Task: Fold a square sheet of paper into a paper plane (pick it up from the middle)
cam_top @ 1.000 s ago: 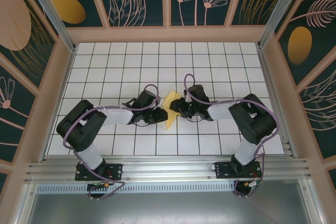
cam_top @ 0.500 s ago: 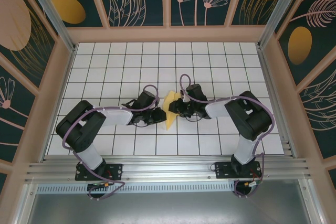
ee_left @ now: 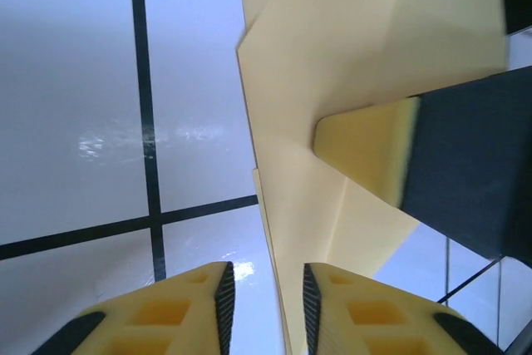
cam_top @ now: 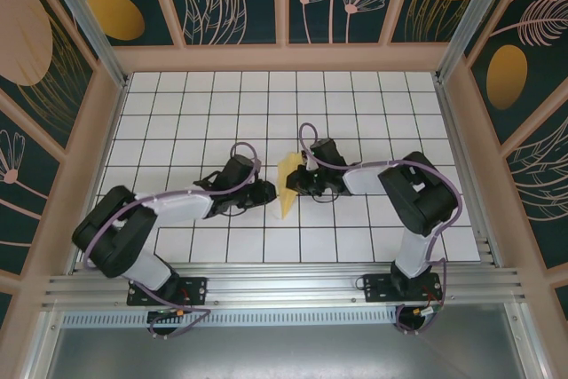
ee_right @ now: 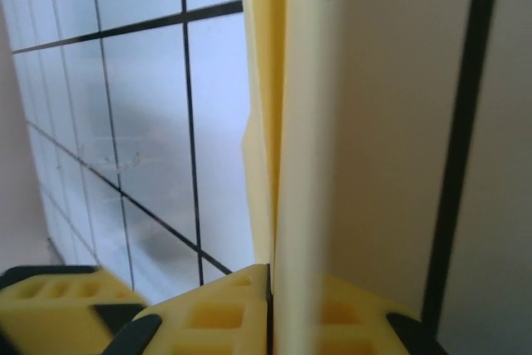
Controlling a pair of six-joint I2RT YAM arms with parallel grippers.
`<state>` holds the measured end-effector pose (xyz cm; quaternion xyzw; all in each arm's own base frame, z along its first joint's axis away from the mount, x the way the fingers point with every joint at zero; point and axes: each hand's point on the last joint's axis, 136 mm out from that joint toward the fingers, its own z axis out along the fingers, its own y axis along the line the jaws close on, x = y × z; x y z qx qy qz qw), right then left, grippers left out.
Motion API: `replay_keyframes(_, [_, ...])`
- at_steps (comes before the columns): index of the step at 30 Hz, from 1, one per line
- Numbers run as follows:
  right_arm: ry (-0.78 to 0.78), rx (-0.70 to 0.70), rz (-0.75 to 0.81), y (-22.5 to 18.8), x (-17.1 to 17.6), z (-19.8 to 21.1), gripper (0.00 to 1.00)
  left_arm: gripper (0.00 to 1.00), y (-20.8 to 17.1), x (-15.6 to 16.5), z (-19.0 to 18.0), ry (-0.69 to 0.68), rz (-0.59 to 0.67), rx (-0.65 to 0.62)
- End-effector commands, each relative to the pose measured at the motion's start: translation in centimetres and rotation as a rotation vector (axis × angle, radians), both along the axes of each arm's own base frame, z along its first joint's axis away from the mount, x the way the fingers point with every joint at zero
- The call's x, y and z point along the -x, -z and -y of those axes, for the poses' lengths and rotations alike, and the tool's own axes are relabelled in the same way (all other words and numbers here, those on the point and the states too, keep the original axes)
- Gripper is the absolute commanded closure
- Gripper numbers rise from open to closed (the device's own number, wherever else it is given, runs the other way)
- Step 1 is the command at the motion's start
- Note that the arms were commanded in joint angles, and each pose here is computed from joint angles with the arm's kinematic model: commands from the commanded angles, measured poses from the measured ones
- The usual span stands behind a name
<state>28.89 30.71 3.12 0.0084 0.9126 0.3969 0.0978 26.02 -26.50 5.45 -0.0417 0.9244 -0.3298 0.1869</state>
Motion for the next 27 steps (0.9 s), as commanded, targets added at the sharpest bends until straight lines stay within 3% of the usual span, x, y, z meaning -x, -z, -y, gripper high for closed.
replay_keyframes(1, [0.009,0.111,0.091,-2.7,-0.9,1.1,0.9,0.65,-1.6,-0.9,-2.3,-0.11,0.096,-0.039])
replay_keyframes(6, [0.084,0.448,0.157,-5.0,-2.2,5.6,0.9,0.61,-3.2,-1.2,-5.5,-0.223,0.198,-0.08])
replay_keyframes(11, [0.178,0.994,0.173,-7.1,-2.4,12.2,0.9,0.58,-4.0,-1.3,-8.5,-0.337,0.259,-0.099])
replay_keyframes(15, [0.153,1.277,0.176,-7.0,-2.4,13.1,0.9,0.56,-4.5,-1.2,-10.9,-0.425,0.291,-0.108])
replay_keyframes(23, [-0.039,1.275,0.143,-1.1,-1.4,3.8,0.89,0.53,-5.2,-0.4,-13.9,-0.535,0.322,-0.115])
replay_keyframes(27, [-0.089,1.166,0.117,0.4,-1.0,-1.0,0.77,0.52,-5.1,0.0,-14.3,-0.54,0.319,-0.107])
